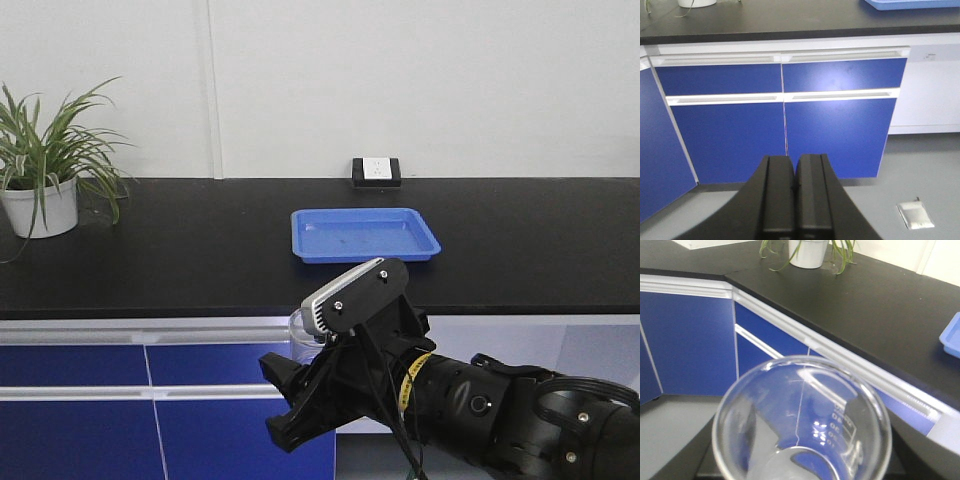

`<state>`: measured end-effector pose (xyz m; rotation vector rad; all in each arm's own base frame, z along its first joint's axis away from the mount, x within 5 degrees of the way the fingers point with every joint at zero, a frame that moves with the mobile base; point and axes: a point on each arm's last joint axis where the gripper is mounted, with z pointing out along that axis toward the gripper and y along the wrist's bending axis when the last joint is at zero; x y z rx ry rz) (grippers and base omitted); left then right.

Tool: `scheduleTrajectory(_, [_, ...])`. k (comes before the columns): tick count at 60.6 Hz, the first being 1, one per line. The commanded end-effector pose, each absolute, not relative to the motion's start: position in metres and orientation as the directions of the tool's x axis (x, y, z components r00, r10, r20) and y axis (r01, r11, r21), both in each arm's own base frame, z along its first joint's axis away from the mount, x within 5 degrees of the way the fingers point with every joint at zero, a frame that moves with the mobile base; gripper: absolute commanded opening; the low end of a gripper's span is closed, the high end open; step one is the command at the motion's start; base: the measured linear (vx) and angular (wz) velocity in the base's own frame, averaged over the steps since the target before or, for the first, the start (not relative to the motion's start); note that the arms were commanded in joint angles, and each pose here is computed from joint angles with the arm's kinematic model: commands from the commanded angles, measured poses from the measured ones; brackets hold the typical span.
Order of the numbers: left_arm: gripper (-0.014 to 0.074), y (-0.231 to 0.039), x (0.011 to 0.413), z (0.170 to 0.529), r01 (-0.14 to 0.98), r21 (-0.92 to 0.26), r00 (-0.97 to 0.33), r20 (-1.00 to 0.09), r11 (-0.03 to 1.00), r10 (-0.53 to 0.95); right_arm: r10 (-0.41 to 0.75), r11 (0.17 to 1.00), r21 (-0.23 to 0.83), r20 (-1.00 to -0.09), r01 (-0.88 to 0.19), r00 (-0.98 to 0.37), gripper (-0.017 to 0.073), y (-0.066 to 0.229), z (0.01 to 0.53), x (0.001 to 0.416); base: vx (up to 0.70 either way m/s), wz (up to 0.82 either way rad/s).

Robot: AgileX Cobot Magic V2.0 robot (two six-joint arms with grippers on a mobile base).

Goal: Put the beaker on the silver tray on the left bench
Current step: 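Hold the beaker in the right gripper while driving to the silver tray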

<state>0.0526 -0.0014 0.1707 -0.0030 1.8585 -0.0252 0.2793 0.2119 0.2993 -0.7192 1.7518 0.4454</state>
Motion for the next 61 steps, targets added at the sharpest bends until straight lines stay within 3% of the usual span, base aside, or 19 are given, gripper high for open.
scheduleTrajectory(1, [0.0001, -0.0015, 0.0543, 0.1714, 0.012, -0.027, -0.218, -0.976, 1.0, -0.024, -0.151, 0.726, -0.053, -0.985, -0.685, -0.084, -0.0014, 0.2121, 0.3302, 0.2751, -0.3, -0.01])
scheduleTrajectory(61, [0.0001, -0.0015, 0.0543, 0.1714, 0.012, -0.027, -0.218, -0.976, 1.0, -0.024, -0.151, 0.726, -0.053, -0.985, -0.685, -0.084, -0.0013, 0.2121, 0.3302, 0.2751, -0.26, -0.05])
